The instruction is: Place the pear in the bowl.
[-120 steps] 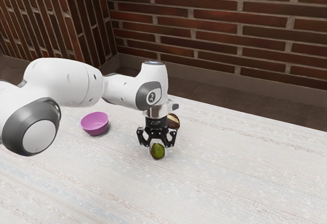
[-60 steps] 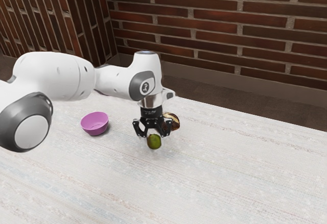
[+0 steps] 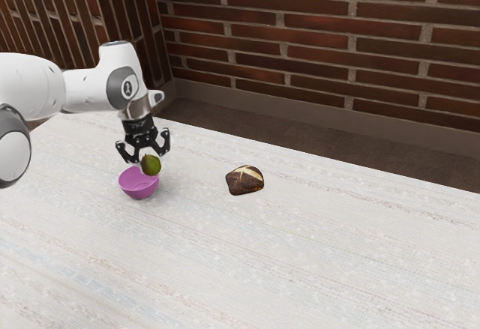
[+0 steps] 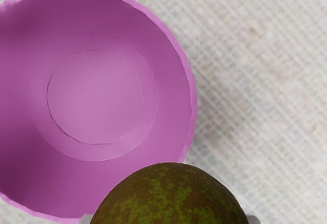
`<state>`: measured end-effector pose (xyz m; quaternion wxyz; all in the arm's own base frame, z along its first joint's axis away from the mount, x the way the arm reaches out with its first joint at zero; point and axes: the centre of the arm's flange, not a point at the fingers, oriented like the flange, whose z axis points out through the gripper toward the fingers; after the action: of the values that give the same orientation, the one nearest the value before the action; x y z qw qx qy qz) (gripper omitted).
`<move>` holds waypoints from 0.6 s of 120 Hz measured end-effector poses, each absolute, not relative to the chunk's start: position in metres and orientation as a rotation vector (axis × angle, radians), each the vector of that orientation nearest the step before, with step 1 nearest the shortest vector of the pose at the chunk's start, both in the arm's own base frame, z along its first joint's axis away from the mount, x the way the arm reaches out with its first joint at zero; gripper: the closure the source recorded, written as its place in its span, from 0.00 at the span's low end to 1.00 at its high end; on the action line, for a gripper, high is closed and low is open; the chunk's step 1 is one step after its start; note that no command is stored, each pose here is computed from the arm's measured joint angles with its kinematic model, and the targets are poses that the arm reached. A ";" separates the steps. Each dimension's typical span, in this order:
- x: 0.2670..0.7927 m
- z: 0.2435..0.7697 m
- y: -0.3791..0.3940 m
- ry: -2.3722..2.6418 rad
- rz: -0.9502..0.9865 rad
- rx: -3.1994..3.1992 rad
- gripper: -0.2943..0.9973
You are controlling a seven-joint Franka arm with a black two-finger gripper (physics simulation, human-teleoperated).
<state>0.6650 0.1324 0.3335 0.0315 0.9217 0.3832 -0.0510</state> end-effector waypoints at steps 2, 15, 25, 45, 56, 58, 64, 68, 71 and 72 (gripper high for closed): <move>0.664 0.333 0.139 1.195 -0.158 2.833 0.58; 0.657 0.329 0.177 1.274 -0.157 2.798 0.58; 0.655 0.323 0.190 1.304 -0.163 2.786 0.58; 0.654 0.305 0.196 1.322 -0.201 2.781 0.57; 0.654 0.301 0.195 1.320 -0.208 2.777 0.49; 0.654 0.301 0.195 1.320 -0.208 2.776 0.47; 0.655 0.300 0.195 1.318 -0.208 2.774 0.42; 0.655 0.300 0.195 1.318 -0.208 2.773 0.40; 0.655 0.301 0.195 1.317 -0.207 2.773 0.38; 0.655 0.301 0.195 1.317 -0.206 2.773 0.38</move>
<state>0.6549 0.1948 0.3009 0.0326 0.9008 0.4279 -0.0669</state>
